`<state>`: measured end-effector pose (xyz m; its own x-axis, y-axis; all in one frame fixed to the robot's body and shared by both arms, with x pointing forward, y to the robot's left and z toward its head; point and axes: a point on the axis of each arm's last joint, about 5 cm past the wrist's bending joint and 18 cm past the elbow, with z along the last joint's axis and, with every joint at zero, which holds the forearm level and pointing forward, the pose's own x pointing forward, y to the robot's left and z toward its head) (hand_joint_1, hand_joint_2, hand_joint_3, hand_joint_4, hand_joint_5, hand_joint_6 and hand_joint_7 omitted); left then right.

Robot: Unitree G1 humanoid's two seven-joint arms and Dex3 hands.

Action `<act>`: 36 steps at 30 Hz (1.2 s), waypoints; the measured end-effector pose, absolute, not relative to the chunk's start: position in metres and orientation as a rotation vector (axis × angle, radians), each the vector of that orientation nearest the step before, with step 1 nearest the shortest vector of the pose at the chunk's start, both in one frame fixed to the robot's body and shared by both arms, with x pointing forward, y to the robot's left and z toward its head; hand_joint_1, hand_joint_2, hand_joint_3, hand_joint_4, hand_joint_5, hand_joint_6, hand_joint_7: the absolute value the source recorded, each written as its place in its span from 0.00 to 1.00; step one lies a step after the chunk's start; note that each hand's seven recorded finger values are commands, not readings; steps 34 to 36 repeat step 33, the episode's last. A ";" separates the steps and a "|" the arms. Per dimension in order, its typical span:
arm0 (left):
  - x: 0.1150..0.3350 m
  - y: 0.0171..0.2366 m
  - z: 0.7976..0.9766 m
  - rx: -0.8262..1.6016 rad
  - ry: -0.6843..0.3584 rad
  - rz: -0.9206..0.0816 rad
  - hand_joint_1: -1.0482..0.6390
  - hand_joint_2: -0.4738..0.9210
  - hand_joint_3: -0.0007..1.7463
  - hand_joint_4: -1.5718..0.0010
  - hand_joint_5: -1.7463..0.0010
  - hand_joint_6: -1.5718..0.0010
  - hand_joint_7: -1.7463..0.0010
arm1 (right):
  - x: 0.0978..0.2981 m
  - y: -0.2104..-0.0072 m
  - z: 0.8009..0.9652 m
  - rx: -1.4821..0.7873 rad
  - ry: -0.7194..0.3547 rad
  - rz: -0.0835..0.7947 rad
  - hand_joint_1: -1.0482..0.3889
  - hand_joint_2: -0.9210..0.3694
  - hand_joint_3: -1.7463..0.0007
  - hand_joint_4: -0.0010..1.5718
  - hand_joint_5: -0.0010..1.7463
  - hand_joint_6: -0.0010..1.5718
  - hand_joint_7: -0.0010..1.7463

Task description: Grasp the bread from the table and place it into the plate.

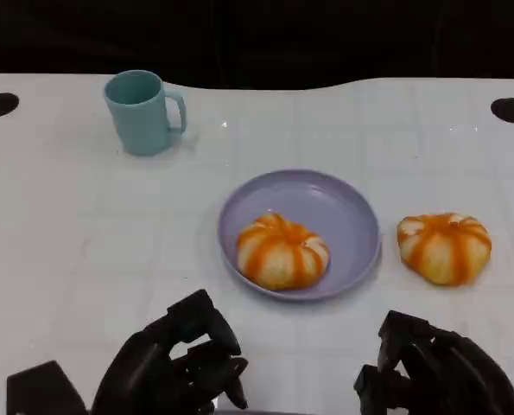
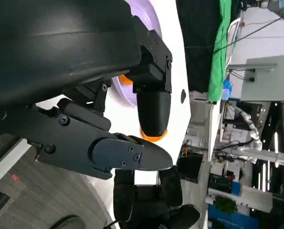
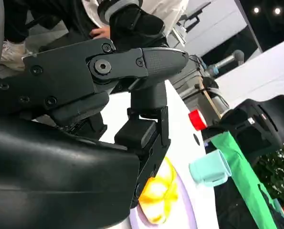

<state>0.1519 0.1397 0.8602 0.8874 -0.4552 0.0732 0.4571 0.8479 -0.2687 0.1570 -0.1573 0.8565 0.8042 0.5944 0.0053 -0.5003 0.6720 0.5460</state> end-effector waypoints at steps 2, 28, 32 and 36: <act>0.151 0.140 0.860 -0.286 -0.004 -0.485 0.24 1.00 0.18 0.57 0.00 0.72 0.00 | 0.157 -0.158 0.856 0.559 0.179 0.621 0.22 0.00 0.88 0.57 0.92 0.50 0.80; 0.149 0.138 0.854 -0.362 0.048 -0.548 0.28 1.00 0.15 0.54 0.00 0.71 0.00 | 0.155 -0.163 0.853 0.559 0.177 0.613 0.23 0.00 0.86 0.56 0.92 0.50 0.78; 0.150 0.138 0.854 -0.361 0.046 -0.553 0.26 1.00 0.14 0.54 0.00 0.70 0.00 | 0.155 -0.163 0.855 0.548 0.173 0.609 0.23 0.00 0.85 0.56 0.93 0.50 0.80; 0.150 0.139 0.854 -0.361 0.046 -0.551 0.26 1.00 0.15 0.54 0.00 0.70 0.00 | 0.155 -0.163 0.855 0.547 0.172 0.609 0.23 0.00 0.85 0.56 0.93 0.50 0.80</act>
